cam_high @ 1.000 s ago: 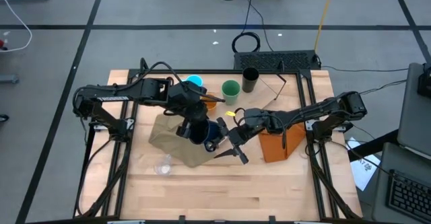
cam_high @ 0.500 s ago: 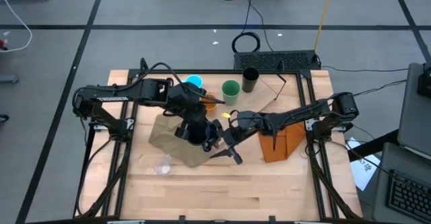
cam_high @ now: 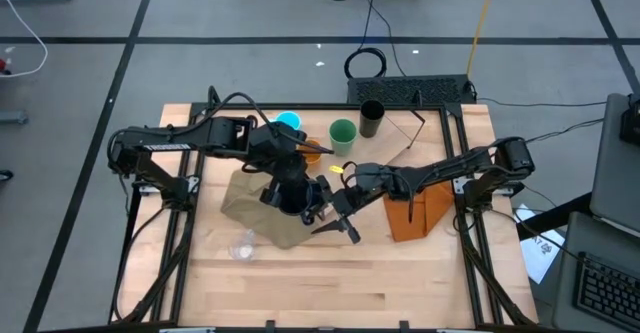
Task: Stack small to large cups/mugs on shelf
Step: Put the dark blue mug on the shelf
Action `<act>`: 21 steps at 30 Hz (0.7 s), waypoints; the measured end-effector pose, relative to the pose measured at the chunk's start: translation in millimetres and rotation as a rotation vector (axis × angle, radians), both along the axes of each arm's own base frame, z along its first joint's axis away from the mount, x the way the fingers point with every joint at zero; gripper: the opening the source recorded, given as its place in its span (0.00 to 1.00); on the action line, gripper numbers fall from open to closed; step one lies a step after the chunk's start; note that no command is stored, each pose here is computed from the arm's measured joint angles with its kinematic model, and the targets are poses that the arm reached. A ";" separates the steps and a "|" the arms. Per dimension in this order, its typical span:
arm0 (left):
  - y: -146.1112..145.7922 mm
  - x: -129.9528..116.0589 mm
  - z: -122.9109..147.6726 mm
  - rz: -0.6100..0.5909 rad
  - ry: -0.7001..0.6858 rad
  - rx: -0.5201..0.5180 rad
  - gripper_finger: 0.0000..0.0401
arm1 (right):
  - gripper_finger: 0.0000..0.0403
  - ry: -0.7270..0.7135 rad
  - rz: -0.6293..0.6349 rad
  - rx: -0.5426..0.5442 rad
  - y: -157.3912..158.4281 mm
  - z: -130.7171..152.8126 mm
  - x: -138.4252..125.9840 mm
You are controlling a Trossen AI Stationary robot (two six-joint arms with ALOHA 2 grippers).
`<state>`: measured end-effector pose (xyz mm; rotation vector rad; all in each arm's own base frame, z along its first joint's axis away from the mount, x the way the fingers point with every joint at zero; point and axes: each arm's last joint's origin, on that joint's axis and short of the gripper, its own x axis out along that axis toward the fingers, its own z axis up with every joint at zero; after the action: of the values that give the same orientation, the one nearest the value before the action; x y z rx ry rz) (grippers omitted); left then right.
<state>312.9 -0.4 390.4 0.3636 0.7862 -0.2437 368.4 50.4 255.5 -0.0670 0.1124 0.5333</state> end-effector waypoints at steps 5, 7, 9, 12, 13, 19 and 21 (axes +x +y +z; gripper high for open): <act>0.1 -0.9 1.5 -0.006 0.003 0.009 0.04 | 0.39 -0.009 -0.002 0.018 0.3 -2.1 2.6; 0.1 -0.9 1.5 -0.005 0.003 0.010 0.04 | 0.39 -0.007 -0.002 0.019 0.3 -2.1 2.6; 0.1 -0.8 1.4 -0.006 0.003 0.011 0.04 | 0.39 -0.007 -0.003 0.019 0.3 -2.2 2.6; 0.1 -0.8 1.4 -0.006 0.003 0.012 0.04 | 0.39 -0.003 -0.003 0.018 0.3 -2.5 2.6; 0.1 -0.7 1.3 -0.006 0.003 0.012 0.04 | 0.39 0.000 -0.003 0.018 0.3 -2.7 2.6; 0.2 -0.6 1.2 -0.011 0.003 0.018 0.04 | 0.39 0.031 -0.004 0.021 0.3 -5.5 2.3; 0.3 -0.6 1.2 -0.010 0.003 0.018 0.04 | 0.38 0.032 -0.007 0.018 0.4 -5.9 2.5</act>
<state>312.4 -0.1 391.6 0.3844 0.7898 -0.2471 370.8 50.8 249.6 -0.0401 0.1392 0.5280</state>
